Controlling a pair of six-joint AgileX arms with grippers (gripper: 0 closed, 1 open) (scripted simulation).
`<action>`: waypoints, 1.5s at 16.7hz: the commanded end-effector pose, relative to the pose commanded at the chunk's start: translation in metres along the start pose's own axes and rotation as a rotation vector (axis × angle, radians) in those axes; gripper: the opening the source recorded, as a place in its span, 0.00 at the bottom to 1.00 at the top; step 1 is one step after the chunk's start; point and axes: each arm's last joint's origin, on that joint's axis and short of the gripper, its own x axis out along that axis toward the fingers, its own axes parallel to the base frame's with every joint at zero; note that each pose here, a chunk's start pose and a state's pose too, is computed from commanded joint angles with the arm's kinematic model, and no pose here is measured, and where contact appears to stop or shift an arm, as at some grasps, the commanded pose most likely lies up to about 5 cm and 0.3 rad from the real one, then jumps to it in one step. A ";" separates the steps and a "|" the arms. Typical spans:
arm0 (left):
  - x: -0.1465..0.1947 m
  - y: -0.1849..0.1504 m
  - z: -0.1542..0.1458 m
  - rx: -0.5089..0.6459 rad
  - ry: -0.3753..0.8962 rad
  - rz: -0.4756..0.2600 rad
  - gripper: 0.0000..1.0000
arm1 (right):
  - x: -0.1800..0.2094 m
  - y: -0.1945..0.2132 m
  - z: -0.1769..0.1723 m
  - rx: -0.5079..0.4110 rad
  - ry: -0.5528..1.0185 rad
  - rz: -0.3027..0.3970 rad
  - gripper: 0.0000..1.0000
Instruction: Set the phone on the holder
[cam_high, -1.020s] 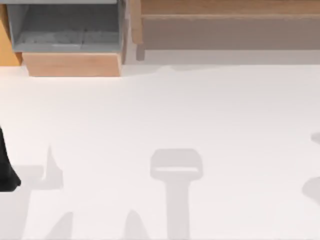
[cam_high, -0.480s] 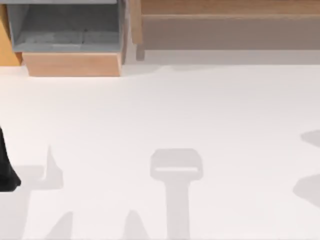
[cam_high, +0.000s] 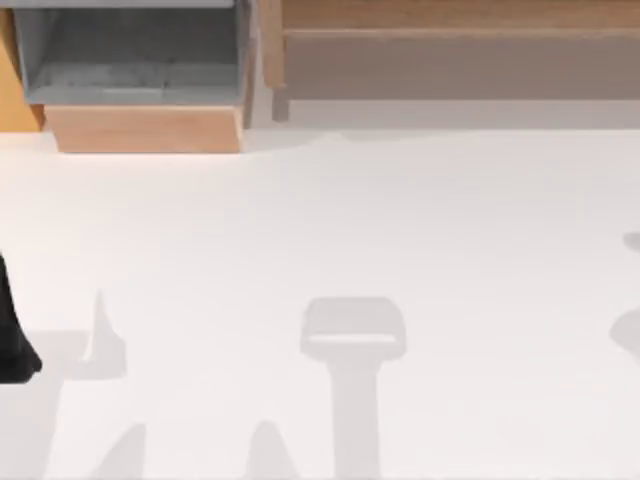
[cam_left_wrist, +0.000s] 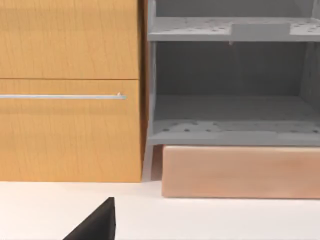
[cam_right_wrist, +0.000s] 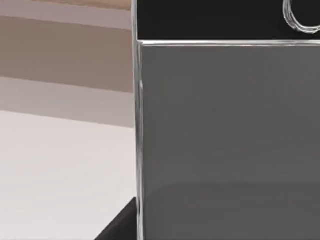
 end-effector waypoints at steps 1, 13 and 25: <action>0.000 0.000 0.000 0.000 0.000 0.000 1.00 | 0.005 0.000 0.000 0.000 0.006 -0.004 0.00; 0.000 0.000 0.000 0.000 0.000 0.000 1.00 | 0.009 0.001 0.000 0.000 0.011 -0.008 0.53; 0.000 0.000 0.000 0.000 0.000 0.000 1.00 | 0.009 0.001 0.000 0.000 0.011 -0.008 1.00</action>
